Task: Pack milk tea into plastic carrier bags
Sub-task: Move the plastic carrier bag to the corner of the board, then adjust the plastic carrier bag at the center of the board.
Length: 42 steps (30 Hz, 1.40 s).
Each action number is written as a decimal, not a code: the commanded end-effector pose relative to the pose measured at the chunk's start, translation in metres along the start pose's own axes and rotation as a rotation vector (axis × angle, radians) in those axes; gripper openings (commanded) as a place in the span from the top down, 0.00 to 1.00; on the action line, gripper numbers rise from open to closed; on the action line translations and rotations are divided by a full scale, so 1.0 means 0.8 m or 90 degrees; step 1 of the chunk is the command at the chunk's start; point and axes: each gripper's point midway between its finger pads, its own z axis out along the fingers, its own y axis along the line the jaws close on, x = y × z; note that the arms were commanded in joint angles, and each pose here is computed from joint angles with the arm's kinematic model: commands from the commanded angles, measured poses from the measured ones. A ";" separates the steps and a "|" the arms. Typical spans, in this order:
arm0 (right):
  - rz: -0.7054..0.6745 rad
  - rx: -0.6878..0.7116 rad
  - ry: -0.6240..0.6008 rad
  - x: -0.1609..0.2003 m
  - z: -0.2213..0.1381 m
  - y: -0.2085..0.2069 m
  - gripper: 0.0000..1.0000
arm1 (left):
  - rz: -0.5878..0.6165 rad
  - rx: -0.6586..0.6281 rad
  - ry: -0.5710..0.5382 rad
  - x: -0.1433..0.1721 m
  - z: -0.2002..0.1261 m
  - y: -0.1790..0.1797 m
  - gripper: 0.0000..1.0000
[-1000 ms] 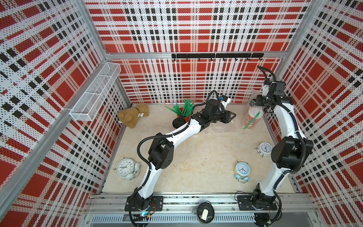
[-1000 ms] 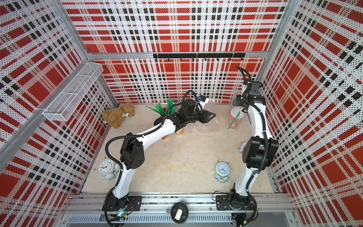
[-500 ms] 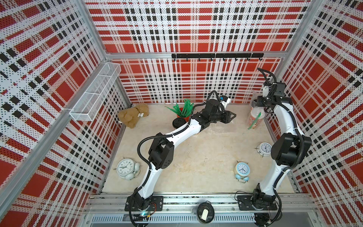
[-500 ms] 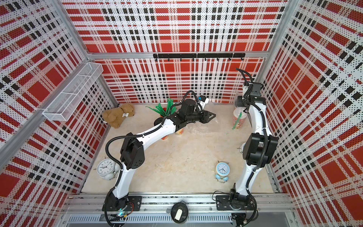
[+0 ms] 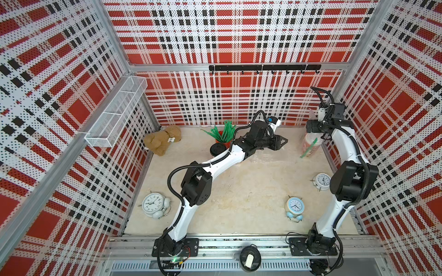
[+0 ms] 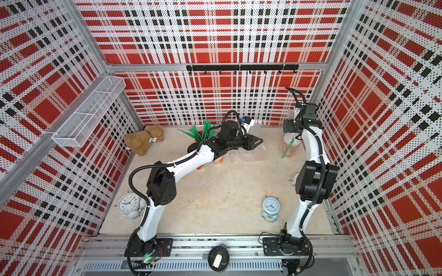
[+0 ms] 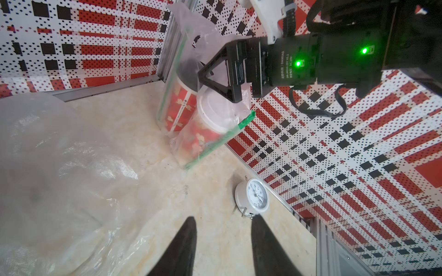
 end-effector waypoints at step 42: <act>0.108 -0.001 -0.200 -0.006 -0.300 0.034 0.00 | 0.313 -0.337 0.344 0.195 0.068 0.167 0.43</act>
